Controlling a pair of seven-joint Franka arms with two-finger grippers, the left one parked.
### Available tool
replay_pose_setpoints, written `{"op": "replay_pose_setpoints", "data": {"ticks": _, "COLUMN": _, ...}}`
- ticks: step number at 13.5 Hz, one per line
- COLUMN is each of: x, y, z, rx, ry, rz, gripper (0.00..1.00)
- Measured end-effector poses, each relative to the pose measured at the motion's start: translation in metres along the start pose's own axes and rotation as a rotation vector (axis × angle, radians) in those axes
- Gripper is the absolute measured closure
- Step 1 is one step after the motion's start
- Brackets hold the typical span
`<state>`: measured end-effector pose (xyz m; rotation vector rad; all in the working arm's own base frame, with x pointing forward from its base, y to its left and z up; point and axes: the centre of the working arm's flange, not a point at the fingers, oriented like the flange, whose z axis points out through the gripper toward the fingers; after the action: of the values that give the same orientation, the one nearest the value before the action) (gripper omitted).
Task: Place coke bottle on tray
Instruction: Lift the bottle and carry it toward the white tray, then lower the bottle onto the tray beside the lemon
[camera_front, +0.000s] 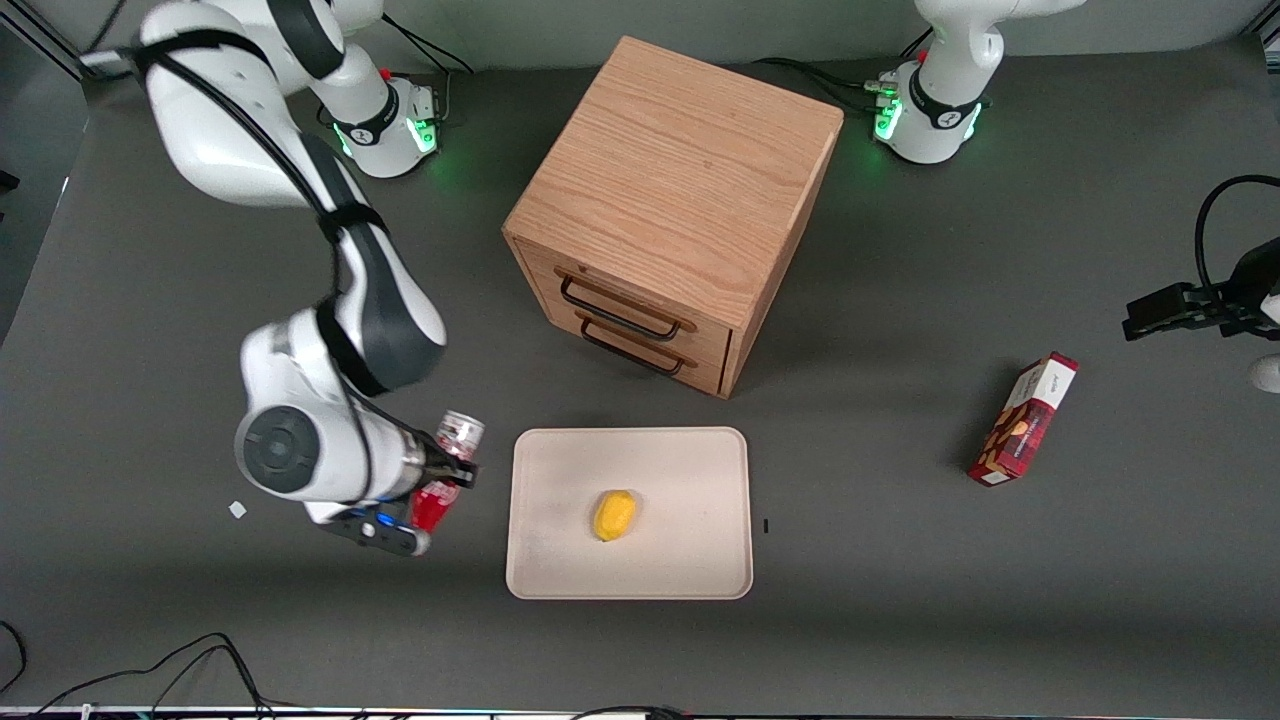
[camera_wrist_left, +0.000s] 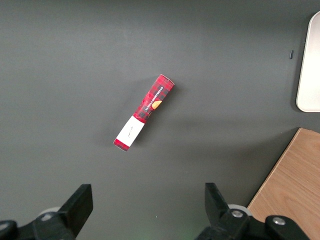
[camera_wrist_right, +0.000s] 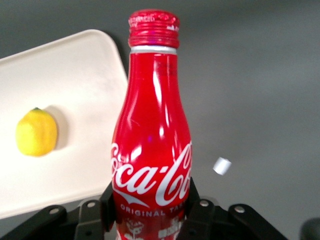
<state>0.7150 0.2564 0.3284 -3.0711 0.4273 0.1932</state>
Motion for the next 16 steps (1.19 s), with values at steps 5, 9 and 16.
{"op": "replay_pose_setpoints", "data": {"ticks": 5, "x": -0.006, "y": -0.047, "z": 0.083, "rx": -0.008, "ry": 0.057, "rz": -0.184, "gripper": 0.46}}
{"op": "replay_pose_setpoints", "data": {"ticks": 9, "x": -0.004, "y": -0.054, "z": 0.127, "rx": -0.005, "ry": 0.067, "rz": -0.23, "gripper": 0.46}}
{"op": "replay_pose_setpoints", "data": {"ticks": 16, "x": 0.0, "y": -0.055, "z": 0.135, "rx": 0.014, "ry": 0.098, "rz": -0.232, "gripper": 0.46}}
